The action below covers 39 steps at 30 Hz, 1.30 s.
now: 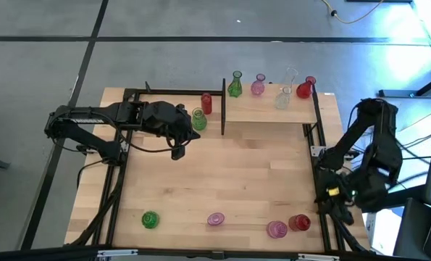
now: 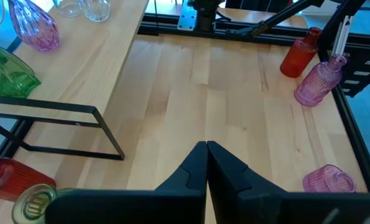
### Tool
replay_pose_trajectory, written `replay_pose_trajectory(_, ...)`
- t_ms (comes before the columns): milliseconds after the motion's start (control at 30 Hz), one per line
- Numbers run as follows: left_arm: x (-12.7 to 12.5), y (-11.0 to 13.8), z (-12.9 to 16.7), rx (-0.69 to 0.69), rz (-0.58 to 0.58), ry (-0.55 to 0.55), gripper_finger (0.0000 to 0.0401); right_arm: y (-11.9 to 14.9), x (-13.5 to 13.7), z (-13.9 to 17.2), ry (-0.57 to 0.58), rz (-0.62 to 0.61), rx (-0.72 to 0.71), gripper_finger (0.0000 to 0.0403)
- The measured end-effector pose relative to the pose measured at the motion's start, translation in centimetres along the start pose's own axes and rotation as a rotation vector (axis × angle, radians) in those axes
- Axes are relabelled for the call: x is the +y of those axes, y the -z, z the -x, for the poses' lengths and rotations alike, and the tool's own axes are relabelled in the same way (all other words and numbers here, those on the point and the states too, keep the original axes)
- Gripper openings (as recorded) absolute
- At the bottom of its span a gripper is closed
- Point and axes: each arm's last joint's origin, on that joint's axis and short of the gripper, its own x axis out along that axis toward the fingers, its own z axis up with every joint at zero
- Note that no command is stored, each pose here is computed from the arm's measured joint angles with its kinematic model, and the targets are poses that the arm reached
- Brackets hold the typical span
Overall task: Sort vases onto shelf
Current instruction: Put the bottom red vase on the shelf aligned with the other red vase
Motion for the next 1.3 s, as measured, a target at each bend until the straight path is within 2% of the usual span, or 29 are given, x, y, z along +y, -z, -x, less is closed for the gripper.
replay_pose_trajectory(267, 0.0, 0.0, 0.0, 0.0, 0.0, 0.0, 0.0, 2.7, 0.9, -4.2, 0.061, -0.03, -0.008, 0.0196)
replay_pose_trajectory(533, 0.0, 0.0, 0.0, 0.0, 0.0, 0.0, 0.0, 3.7, 1.1, -5.7, 0.141, -0.056, -0.1, 0.0196)
replay_pose_trajectory(867, 0.0, 0.0, 0.0, 0.0, 0.0, 0.0, 0.0, 4.9, 1.8, -8.6, 0.228, -0.106, 0.048, 0.0196)
replay_pose_trajectory(1167, 0.0, 0.0, 0.0, 0.0, 0.0, 0.0, 0.0, 5.6, 1.2, -10.7, 0.223, -0.18, 0.061, 0.0196)
replay_pose_trajectory(1300, 0.0, 0.0, 0.0, 0.0, 0.0, 0.0, 0.0, 5.8, 0.5, -11.4, 0.241, -0.217, 0.056, 0.0215)
